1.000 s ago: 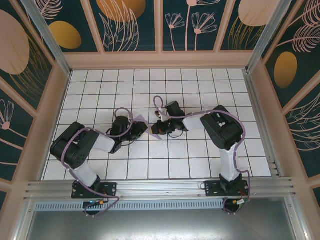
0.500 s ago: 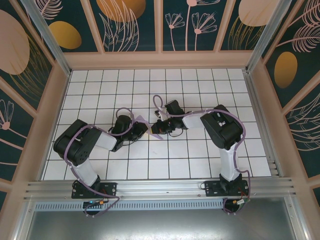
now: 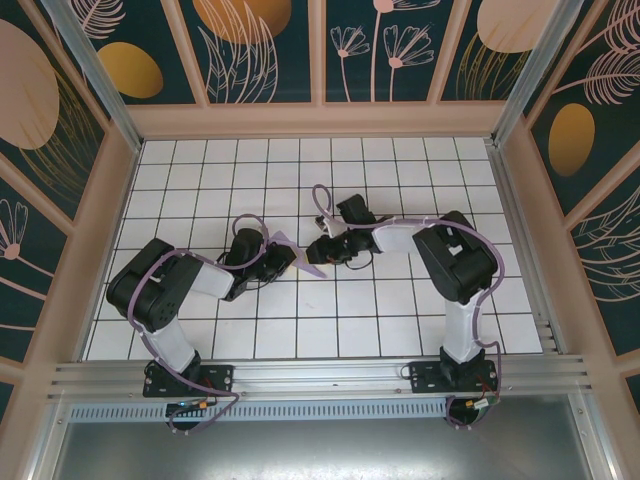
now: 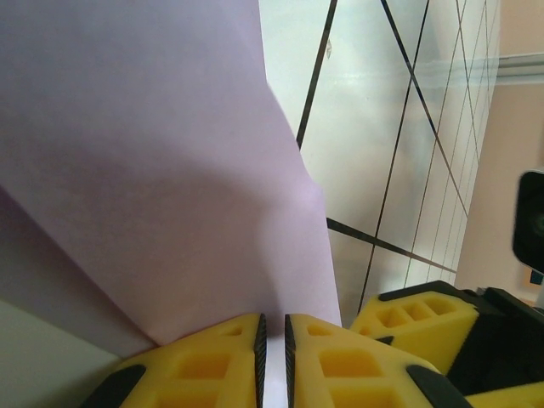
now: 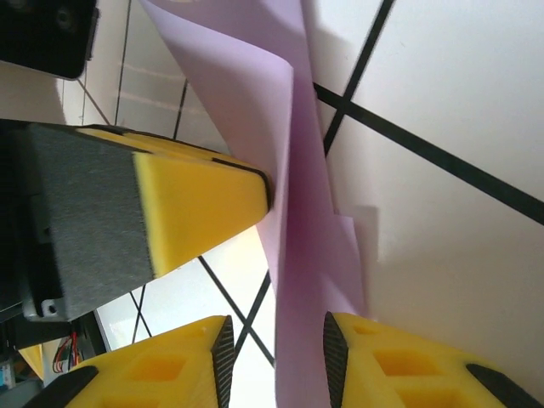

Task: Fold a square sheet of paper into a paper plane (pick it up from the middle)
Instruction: Fold the wing for the fifth time at the center of the table.

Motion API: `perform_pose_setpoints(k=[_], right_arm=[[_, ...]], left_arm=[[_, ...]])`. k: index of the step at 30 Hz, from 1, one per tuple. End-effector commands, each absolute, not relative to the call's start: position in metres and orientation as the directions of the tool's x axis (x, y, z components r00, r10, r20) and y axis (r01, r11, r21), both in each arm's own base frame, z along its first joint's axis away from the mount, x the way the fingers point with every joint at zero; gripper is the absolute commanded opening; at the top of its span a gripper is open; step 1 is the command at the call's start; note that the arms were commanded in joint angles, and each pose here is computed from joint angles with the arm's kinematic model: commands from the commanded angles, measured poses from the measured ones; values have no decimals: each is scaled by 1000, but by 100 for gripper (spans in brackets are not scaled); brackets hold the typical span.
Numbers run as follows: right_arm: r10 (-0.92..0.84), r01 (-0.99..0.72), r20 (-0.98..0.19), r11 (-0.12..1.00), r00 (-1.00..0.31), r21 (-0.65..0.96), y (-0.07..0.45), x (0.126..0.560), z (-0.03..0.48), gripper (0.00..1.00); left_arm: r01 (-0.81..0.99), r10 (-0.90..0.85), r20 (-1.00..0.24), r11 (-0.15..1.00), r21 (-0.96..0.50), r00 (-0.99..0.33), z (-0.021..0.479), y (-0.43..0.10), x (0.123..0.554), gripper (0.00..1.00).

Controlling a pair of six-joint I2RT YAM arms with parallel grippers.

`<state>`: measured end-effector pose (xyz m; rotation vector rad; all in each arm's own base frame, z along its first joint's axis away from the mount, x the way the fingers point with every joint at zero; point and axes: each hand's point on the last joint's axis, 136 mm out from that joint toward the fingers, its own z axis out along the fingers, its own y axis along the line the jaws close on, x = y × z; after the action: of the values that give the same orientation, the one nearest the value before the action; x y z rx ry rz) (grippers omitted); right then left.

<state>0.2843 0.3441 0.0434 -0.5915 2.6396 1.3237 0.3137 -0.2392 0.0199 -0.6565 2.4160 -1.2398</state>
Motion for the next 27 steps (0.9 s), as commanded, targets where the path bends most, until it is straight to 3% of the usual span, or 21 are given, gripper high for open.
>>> perform_pose_setpoints(k=[1,18,27], right_arm=[[-307,-433,-310,542,-900,720,336,279,49,37],[-444,-560,-347,577,-826,595,342,267,19,25],[-439,-517,-294,575,-849,634,334,263,6,9]], left_arm=[[-348,-559,-46,576,-739,-828,-17,-227,301,18],[-374,-569,-30,578,-725,-821,-23,-225,298,18],[-390,-577,-30,587,-710,-816,-28,-221,296,18]])
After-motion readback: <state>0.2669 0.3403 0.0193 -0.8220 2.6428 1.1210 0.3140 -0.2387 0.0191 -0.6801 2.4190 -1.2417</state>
